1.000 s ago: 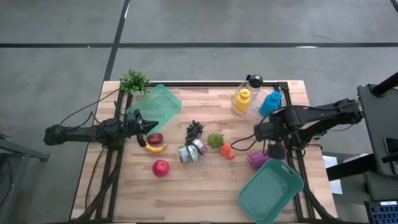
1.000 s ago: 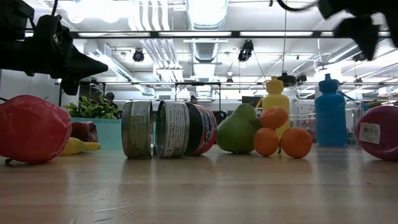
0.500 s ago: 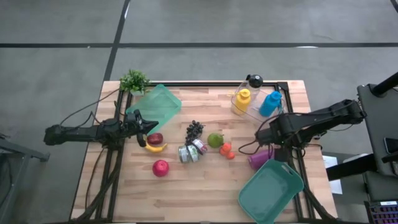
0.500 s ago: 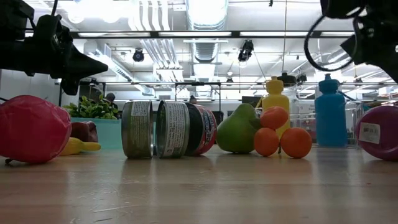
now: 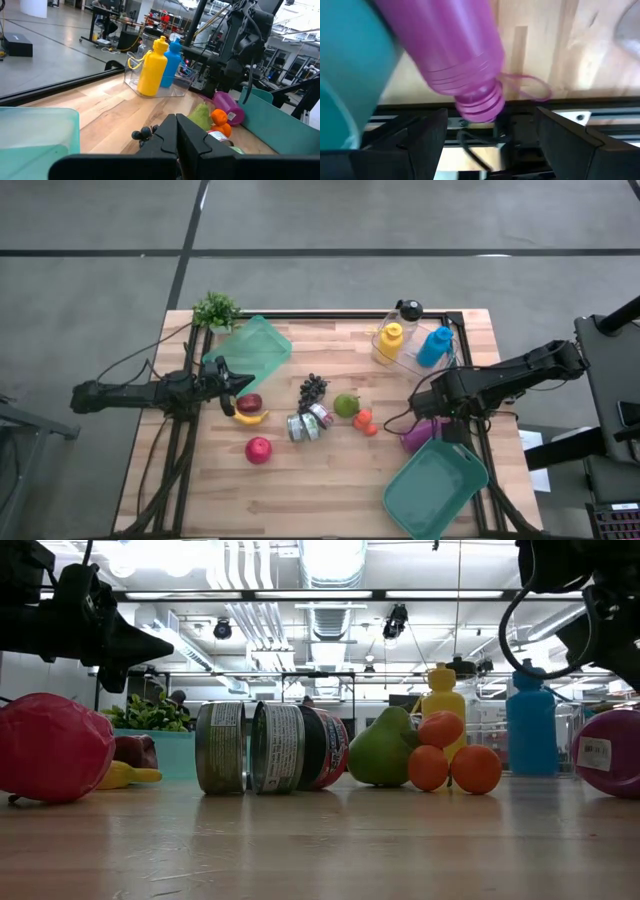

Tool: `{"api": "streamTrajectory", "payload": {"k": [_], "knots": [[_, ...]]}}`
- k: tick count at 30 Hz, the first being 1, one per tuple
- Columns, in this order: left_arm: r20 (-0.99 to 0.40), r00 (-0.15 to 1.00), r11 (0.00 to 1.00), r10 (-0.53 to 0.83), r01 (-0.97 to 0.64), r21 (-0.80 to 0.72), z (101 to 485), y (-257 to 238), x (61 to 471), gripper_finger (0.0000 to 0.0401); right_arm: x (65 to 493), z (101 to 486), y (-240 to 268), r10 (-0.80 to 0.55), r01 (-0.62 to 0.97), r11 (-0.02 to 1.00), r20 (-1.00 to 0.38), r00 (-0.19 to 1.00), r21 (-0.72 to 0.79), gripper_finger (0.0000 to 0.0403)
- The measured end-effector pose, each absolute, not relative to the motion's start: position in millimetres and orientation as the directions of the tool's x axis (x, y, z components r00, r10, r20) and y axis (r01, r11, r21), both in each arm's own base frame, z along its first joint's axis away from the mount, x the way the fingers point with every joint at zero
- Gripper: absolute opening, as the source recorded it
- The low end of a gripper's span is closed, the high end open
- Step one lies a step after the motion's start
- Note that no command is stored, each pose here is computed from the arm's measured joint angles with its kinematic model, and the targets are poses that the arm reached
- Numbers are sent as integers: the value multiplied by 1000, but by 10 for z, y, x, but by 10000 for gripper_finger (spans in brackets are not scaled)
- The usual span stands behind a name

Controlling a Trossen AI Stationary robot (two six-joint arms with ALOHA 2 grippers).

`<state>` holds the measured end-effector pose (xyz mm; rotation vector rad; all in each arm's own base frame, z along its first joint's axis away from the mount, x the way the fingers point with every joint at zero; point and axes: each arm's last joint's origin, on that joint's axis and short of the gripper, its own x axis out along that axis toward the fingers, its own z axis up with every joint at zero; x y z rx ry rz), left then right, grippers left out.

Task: Pick & Place Food Item
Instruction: Put the pink water bottle into the transparent bin

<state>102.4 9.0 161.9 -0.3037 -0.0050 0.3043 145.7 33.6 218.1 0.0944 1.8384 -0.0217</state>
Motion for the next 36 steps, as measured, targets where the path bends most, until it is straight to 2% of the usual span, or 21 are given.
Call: {"api": "streamTrajectory", "payload": {"k": [7,12,21,25,29,36], "knots": [[-41,955,909,295,-294,-295,1619,90,1024,1,1458,2180,335,52,40,998,-963,-264,43,293],[-40,954,909,296,-294,-295,1619,90,1024,1,1474,2193,351,100,50,995,-961,-256,91,293],[-41,954,909,296,-294,-295,1619,90,1024,1,1564,2341,370,120,47,992,-975,-184,113,293],[-41,955,909,295,-294,-295,1619,90,1024,1,1604,2269,381,132,109,987,-980,-151,116,293],[-40,954,909,296,-294,-295,1620,90,1024,1,1642,2169,399,155,159,980,-967,-204,123,293],[-41,954,909,295,-294,-295,1619,90,1024,1,1673,2021,457,118,91,991,-937,-329,93,293]]}}
